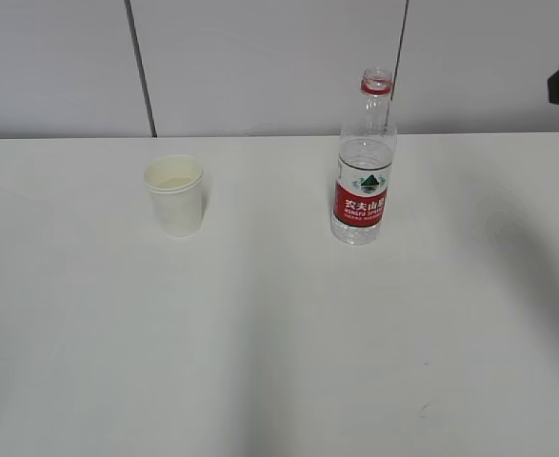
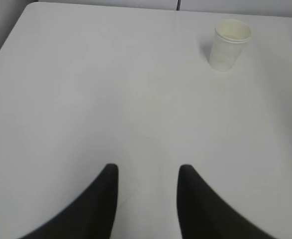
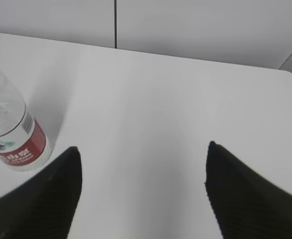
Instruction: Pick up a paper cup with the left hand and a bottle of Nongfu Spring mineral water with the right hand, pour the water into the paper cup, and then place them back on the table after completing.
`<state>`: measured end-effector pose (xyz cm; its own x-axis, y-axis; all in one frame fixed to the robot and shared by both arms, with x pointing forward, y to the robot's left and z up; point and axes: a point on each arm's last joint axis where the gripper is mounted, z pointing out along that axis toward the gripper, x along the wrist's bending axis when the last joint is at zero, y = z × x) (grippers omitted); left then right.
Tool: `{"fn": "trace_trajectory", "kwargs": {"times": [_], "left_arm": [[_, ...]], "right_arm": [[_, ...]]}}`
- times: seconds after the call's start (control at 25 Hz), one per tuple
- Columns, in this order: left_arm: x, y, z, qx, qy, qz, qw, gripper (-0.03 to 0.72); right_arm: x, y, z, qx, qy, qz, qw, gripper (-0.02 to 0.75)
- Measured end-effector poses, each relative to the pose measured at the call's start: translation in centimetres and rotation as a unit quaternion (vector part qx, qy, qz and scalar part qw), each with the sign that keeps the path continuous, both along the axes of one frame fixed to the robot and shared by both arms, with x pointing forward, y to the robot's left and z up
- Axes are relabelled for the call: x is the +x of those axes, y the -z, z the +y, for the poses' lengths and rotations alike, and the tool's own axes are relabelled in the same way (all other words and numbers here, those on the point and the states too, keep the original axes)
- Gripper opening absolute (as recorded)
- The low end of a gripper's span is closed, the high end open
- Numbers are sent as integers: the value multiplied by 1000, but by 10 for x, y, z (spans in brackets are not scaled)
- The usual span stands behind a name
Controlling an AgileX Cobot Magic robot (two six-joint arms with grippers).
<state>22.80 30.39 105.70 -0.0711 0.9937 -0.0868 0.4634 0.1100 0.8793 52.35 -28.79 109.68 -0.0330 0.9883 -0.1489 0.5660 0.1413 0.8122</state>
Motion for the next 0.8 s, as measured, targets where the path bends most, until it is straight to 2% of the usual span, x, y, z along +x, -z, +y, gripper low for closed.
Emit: {"fn": "trace_trajectory", "kwargs": {"times": [0.4, 0.8], "left_arm": [[0, 0, 0, 0, 0, 0, 1000, 256], [0, 0, 0, 0, 0, 0, 1000, 255]], "right_arm": [[-80, -29, -5, 9, 10, 108, 994, 572], [-175, -64, -10, 43, 12, 67, 997, 572]]}}
